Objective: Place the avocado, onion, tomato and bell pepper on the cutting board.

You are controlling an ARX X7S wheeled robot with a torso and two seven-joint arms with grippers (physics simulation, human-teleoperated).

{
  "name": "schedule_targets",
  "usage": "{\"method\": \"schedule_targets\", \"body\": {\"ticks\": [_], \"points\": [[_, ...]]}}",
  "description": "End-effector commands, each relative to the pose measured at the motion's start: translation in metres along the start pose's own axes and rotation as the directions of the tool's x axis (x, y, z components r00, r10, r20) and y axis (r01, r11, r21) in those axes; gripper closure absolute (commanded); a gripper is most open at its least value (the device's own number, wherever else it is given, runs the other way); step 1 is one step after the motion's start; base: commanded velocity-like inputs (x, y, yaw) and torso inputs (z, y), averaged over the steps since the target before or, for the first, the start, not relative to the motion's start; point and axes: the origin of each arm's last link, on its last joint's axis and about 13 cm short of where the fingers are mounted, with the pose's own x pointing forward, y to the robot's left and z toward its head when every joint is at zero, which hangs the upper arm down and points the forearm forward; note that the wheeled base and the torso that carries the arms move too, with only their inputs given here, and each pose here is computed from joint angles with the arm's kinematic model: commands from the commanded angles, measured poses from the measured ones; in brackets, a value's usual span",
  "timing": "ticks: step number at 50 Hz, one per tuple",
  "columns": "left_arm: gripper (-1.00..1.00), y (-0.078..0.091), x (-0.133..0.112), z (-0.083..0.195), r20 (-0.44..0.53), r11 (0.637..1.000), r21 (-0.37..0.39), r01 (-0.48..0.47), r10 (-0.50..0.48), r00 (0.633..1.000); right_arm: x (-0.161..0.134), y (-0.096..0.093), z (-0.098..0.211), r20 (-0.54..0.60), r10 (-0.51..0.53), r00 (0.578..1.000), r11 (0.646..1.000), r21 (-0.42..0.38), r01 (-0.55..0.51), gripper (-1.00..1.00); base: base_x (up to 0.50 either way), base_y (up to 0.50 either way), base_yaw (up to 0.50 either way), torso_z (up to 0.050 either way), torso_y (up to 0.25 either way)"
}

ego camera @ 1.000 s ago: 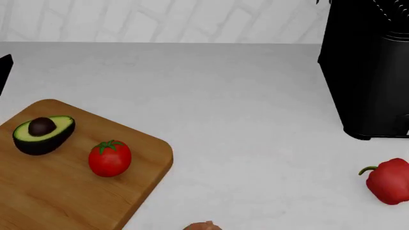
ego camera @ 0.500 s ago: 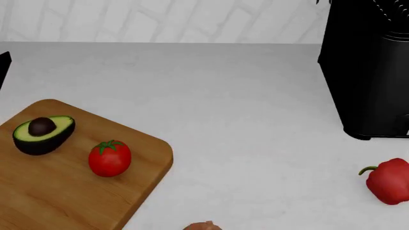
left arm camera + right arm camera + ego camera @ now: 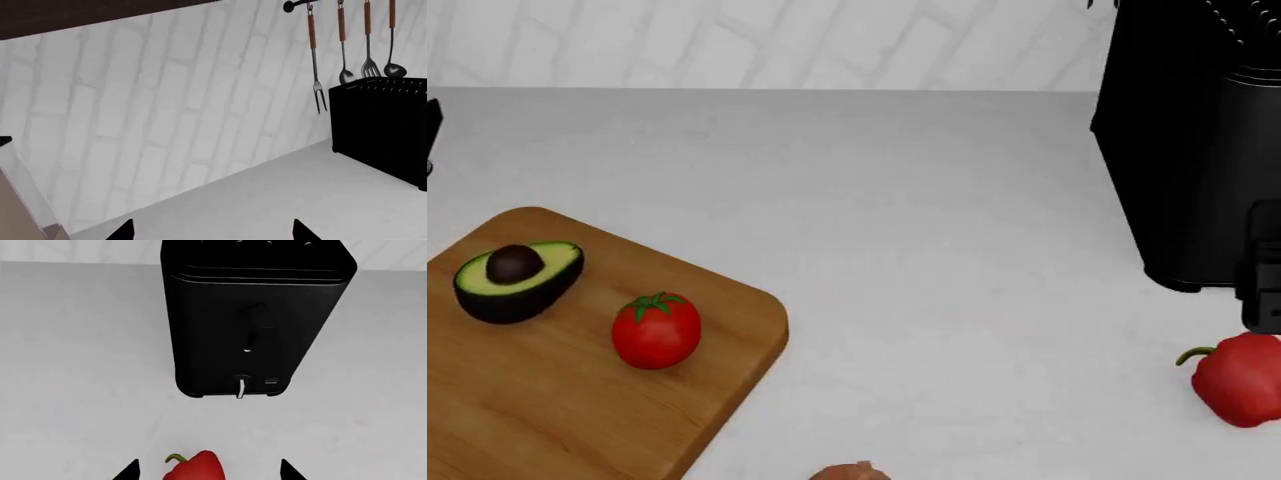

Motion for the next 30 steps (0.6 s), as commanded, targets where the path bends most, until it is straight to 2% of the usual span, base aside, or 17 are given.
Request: {"method": "schedule_targets", "body": {"ticks": [1,10,30], "points": [[-1.0,-0.001,-0.001,0.003,0.027,1.0,0.004,0.021,-0.022,0.999,0.015,0.004,-0.001,0.011,0.031,0.999,0.999,0.013,-0.032,-1.0,0.0,0.0,0.0,0.0,0.0],[-1.0,-0.001,-0.002,0.004,0.027,1.0,0.005,0.015,-0.015,1.0,0.038,0.003,-0.009,-0.006,0.03,1.0,0.998,0.046,-0.03,-1.0,0.0,0.0,0.0,0.0,0.0],[-1.0,0.0,-0.004,0.006,0.042,1.0,0.002,0.004,-0.004,0.999,0.056,0.005,-0.026,-0.045,0.041,0.998,0.997,0.074,-0.037,-1.0,0.0,0.0,0.0,0.0,0.0]]}}
